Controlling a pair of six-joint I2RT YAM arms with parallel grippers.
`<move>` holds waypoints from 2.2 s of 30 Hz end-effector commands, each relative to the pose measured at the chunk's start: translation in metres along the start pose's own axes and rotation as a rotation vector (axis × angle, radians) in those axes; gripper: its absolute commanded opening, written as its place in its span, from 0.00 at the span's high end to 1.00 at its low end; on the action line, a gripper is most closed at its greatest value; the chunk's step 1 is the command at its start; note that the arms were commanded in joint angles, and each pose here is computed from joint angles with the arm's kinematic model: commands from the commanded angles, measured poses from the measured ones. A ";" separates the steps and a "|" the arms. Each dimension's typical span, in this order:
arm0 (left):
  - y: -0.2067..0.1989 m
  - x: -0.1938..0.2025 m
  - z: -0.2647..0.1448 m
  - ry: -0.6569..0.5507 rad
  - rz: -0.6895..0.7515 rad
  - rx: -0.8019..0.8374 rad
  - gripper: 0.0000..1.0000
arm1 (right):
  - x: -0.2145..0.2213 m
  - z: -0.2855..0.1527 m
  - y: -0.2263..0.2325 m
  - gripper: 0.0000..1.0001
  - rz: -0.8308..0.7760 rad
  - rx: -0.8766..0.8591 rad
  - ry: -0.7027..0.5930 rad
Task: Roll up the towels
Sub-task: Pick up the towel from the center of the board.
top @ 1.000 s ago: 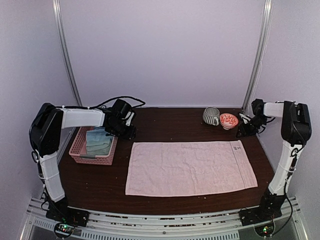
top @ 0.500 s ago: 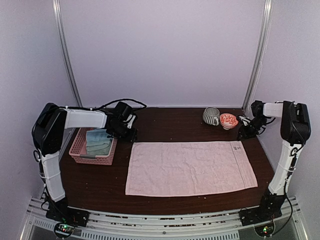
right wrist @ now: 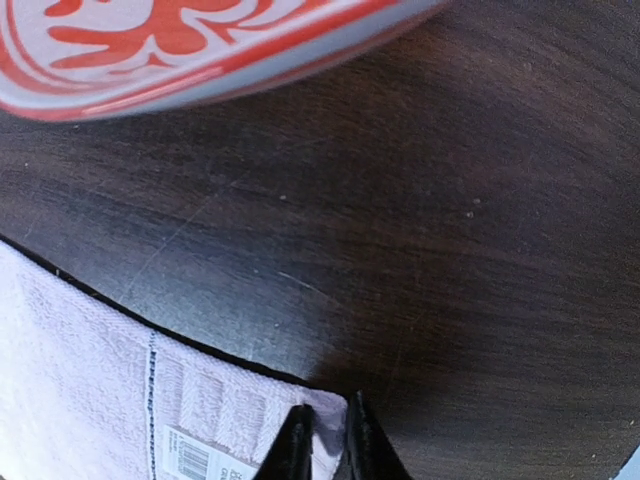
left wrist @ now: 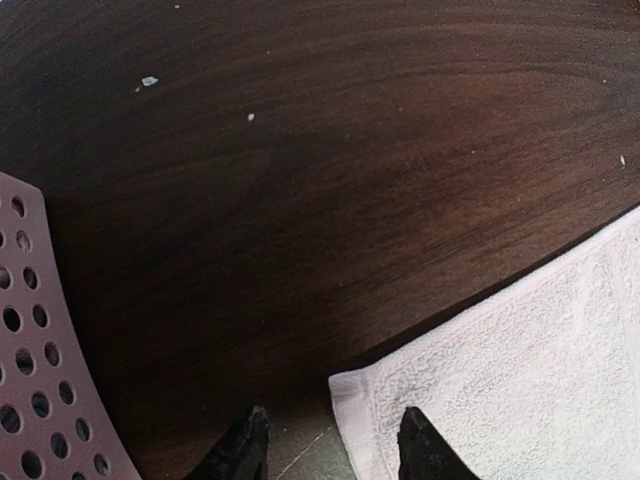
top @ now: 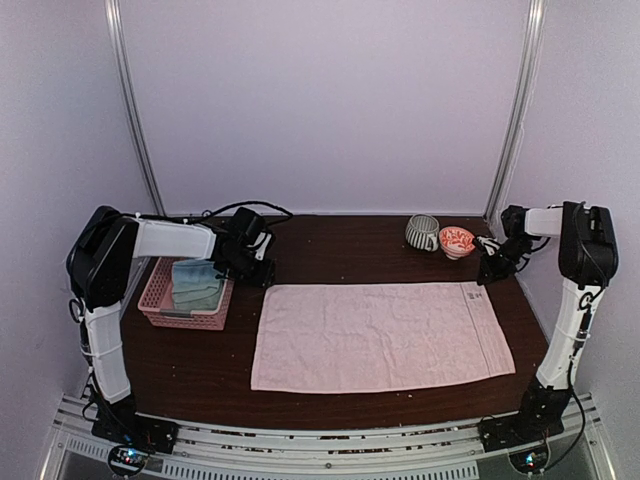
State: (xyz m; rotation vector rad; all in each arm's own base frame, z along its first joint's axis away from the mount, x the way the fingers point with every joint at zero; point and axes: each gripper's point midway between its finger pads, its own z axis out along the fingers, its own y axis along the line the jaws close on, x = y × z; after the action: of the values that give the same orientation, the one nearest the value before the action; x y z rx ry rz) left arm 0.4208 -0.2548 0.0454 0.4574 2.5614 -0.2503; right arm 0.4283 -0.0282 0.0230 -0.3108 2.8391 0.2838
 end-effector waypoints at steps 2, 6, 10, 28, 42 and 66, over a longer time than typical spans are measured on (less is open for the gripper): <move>-0.004 -0.007 -0.003 -0.045 -0.021 0.021 0.55 | 0.000 0.003 0.011 0.94 -0.013 -0.058 0.001; -0.004 -0.009 -0.006 -0.055 -0.021 0.022 0.55 | -0.012 -0.013 0.019 1.00 -0.026 -0.074 -0.058; -0.003 -0.008 -0.005 -0.057 -0.023 0.020 0.55 | -0.024 -0.032 0.020 1.00 -0.028 -0.046 -0.139; -0.012 -0.005 0.002 -0.049 -0.070 0.099 0.52 | -0.018 -0.019 0.007 1.00 -0.003 0.015 -0.113; -0.008 -0.003 0.026 -0.007 -0.070 0.077 0.66 | -0.013 -0.010 0.009 1.00 -0.006 -0.007 -0.091; -0.015 -0.017 0.005 -0.070 -0.030 0.114 1.00 | -0.012 -0.007 0.013 1.00 -0.005 -0.037 -0.085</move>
State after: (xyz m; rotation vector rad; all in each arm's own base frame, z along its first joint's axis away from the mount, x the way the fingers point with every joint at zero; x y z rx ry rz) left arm 0.4274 -0.2712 0.0242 0.4235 2.5717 -0.3805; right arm 0.4364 -0.0216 0.0396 -0.2920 2.7436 0.3055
